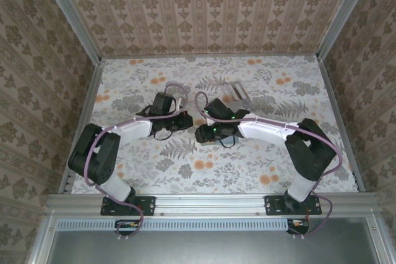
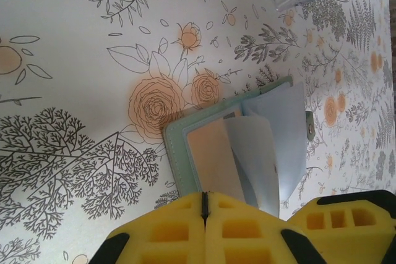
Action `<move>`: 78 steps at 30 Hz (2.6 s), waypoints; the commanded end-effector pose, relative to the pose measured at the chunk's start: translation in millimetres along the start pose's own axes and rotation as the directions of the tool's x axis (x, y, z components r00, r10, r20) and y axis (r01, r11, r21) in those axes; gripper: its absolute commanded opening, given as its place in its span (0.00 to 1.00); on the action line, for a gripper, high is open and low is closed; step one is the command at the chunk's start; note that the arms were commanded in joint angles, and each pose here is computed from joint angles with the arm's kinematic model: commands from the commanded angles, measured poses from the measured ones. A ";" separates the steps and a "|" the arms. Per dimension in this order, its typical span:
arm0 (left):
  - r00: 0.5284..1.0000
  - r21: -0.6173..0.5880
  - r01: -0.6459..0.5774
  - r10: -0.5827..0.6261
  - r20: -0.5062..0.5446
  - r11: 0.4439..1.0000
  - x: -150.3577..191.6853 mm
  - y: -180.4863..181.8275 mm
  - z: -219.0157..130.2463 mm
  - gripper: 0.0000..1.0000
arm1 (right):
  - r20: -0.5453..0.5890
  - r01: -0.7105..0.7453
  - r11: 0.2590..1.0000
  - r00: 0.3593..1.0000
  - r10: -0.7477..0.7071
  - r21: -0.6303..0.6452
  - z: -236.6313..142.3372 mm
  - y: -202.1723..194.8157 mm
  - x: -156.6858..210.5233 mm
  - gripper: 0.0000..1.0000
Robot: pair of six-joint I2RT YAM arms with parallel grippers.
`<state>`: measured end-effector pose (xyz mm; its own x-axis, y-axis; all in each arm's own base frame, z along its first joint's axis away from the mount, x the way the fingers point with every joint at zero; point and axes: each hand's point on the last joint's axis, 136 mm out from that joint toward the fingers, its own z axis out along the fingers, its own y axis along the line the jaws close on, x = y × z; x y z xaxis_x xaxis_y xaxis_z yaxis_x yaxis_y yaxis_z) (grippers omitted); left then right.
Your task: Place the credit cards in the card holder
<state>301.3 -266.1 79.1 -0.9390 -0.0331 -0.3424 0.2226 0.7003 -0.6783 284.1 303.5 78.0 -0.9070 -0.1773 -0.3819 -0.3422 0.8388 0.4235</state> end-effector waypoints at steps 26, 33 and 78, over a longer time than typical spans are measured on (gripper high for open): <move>0.997 0.030 0.072 -0.074 0.039 0.997 -1.6 7.2 -8.3 0.17 | 0.106 -0.056 0.972 0.994 0.032 0.230 -45.1 -53.7 -29.5 0.61; 0.998 0.026 0.046 -0.047 0.033 0.999 -0.9 3.6 -7.4 0.18 | 0.037 -0.159 0.955 0.987 0.154 0.250 -49.4 -95.7 1.5 0.62; 0.999 0.018 0.047 -0.047 -0.001 0.999 4.5 5.3 4.4 0.18 | -0.034 -0.187 0.962 0.980 0.197 0.198 -28.6 -102.8 23.8 0.57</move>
<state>296.7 -259.4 66.8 -0.9514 -0.0823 -0.2967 0.1584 0.6955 -0.7008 294.8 207.5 51.8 -0.9613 -0.0159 -0.2750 -0.1153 0.9299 0.3492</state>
